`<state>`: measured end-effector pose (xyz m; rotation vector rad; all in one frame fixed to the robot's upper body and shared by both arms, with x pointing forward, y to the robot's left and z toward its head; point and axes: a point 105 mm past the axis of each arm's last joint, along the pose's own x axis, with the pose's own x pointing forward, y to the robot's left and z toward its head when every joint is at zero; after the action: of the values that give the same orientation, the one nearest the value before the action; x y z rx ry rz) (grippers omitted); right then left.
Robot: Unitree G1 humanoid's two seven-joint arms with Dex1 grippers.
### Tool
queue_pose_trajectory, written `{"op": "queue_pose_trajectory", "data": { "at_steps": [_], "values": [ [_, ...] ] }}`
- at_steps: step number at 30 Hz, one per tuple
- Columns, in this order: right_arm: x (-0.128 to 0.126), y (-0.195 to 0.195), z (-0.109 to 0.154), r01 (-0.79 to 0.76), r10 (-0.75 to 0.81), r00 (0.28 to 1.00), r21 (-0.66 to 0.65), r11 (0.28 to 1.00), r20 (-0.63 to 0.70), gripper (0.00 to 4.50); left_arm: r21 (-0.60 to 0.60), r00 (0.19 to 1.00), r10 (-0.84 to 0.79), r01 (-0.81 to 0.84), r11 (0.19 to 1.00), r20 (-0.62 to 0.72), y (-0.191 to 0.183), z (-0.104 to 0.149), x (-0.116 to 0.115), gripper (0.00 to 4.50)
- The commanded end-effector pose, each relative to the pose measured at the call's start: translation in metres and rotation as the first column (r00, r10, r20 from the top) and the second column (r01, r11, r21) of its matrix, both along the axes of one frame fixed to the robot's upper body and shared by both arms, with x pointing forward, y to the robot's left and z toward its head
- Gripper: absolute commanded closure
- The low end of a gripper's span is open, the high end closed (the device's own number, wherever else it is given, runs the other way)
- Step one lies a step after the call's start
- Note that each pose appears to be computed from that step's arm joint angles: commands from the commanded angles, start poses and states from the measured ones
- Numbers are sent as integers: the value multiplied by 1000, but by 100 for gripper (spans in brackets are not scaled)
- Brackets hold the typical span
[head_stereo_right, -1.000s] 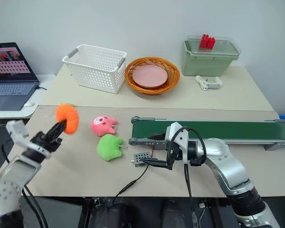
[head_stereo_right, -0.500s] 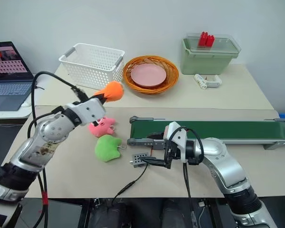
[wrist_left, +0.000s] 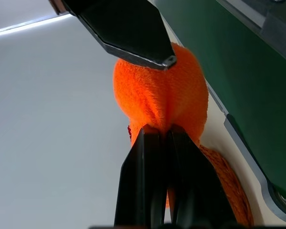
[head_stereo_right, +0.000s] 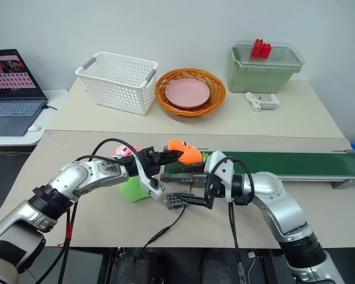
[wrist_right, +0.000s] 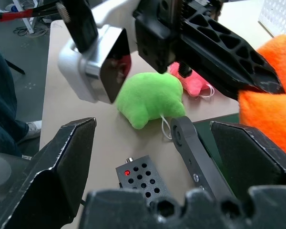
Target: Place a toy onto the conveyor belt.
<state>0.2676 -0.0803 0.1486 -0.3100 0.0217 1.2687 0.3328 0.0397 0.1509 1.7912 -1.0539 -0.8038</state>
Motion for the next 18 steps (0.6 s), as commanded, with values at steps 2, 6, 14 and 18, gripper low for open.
{"op": "queue_pose_trajectory", "data": {
  "at_steps": [2, 6, 14, 18],
  "values": [
    [-6, -1, 15, 2, -3, 999, 23, 1000, 49, 0, 34, 999, 16, -15, 999, -28, -2, -23, 11, 441],
    [-7, -4, 16, 12, -13, 999, 17, 1000, 50, 0, 80, 996, 73, -68, 994, -59, 6, -44, 24, 441],
    [-7, -7, 18, 24, -25, 998, 14, 1000, 51, 0, 87, 983, 142, -133, 987, -120, 15, -58, 37, 441],
    [-7, -7, 19, 26, -27, 998, 13, 1000, 52, 0, 74, 978, 153, -144, 987, -142, 15, -57, 38, 382]
  ]
}}
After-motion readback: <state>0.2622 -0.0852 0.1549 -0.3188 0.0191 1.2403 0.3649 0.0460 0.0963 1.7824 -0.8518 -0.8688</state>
